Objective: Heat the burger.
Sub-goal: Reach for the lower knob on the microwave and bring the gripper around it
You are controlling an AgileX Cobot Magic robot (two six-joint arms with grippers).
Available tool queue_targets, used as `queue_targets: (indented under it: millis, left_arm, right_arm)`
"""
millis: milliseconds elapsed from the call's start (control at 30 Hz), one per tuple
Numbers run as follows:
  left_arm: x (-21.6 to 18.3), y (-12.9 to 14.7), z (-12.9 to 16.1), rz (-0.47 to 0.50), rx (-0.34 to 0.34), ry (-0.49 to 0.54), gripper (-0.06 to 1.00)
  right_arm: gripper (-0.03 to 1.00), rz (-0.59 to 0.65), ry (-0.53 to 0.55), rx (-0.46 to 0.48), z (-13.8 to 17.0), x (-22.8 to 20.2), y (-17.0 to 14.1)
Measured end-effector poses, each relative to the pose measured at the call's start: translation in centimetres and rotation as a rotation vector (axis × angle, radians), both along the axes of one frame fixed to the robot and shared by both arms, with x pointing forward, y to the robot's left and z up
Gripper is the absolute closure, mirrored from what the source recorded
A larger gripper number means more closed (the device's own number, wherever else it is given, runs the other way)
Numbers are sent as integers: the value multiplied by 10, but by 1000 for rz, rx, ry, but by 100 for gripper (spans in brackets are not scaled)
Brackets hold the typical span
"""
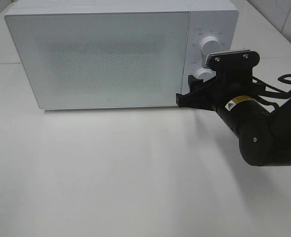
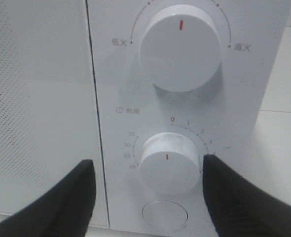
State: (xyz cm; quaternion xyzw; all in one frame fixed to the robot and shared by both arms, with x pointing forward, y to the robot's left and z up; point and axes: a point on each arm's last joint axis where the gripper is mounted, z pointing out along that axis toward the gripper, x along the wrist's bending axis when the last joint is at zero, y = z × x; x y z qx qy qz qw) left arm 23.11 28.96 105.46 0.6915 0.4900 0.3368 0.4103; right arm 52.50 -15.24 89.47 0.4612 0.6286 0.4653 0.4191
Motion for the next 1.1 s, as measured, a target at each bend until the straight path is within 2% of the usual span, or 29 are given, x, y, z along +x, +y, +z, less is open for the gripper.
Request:
queue_targets:
  millis: [433,700,967,1100]
  left_arm:
    - [0,0,0,0,0,0,94]
    - [0,0,0,0,0,0,94]
    - [0,0,0,0,-1,0,94]
    - [0,0,0,0,-1,0,94]
  right_arm:
    - [35,-8,-9,-3,-6,5,2]
    - [35,-48,-9,-11,-6,11,-10]
    - [35,44,-25,-35,-5,10,-3]
    - [35,38,-24,-33,-6,10,-3]
